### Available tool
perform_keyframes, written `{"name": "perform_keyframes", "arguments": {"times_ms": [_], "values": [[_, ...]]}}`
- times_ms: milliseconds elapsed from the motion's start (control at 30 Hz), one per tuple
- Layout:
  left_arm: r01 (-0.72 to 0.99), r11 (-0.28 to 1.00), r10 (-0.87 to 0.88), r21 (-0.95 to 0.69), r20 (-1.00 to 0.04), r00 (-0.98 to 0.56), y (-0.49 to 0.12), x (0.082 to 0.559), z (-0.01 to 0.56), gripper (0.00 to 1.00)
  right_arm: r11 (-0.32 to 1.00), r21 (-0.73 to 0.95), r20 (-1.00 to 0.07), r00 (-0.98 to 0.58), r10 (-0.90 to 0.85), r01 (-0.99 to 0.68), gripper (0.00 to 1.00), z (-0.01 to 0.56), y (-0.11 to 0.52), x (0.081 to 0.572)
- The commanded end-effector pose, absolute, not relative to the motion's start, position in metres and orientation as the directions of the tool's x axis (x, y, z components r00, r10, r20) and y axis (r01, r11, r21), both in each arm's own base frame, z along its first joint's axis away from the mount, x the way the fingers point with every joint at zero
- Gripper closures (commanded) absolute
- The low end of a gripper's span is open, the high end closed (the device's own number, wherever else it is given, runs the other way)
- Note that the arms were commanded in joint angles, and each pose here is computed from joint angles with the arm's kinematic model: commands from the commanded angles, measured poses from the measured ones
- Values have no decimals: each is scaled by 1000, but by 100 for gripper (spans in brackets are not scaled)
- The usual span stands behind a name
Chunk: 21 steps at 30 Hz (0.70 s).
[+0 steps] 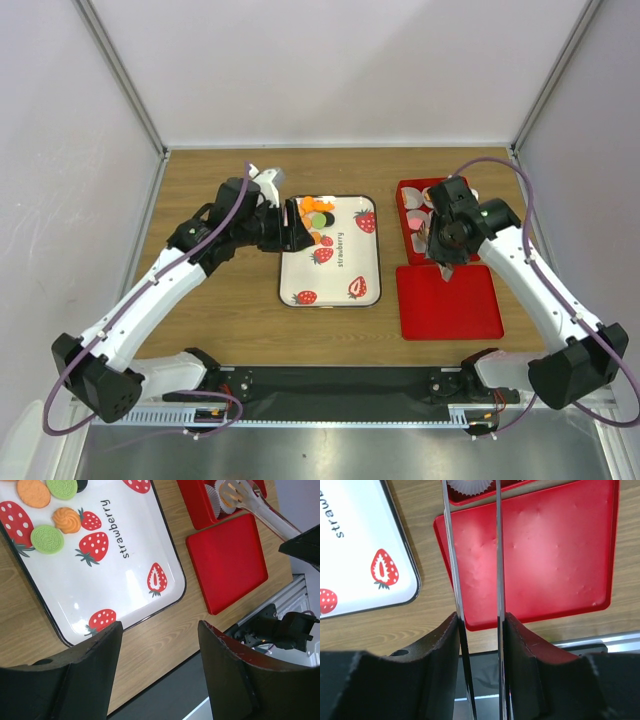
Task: Pack the cookies
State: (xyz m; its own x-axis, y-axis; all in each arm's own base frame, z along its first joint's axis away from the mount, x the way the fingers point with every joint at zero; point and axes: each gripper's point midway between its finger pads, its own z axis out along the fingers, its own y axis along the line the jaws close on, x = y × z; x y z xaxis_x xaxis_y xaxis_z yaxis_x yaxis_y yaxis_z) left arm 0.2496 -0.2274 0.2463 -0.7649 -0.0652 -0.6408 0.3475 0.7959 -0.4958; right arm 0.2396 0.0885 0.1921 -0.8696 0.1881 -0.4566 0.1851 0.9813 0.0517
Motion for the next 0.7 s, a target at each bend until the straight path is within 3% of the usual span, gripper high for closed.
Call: {"name": "perform_keyframes", "arguments": {"times_ms": [0, 333, 667], "values": [[397, 774, -55, -493, -677, -734, -232, 252, 259, 32, 979, 58, -484, -853, 198, 194, 71, 187, 91, 255], [409, 781, -19, -472, -672, -740, -236, 258, 249, 32, 977, 35, -483, -852, 201, 210, 71, 167, 93, 272], [410, 775, -13, -481, -660, -751, -244, 266, 246, 32, 977, 8, -471, -861, 191, 212, 64, 161, 89, 271]]}}
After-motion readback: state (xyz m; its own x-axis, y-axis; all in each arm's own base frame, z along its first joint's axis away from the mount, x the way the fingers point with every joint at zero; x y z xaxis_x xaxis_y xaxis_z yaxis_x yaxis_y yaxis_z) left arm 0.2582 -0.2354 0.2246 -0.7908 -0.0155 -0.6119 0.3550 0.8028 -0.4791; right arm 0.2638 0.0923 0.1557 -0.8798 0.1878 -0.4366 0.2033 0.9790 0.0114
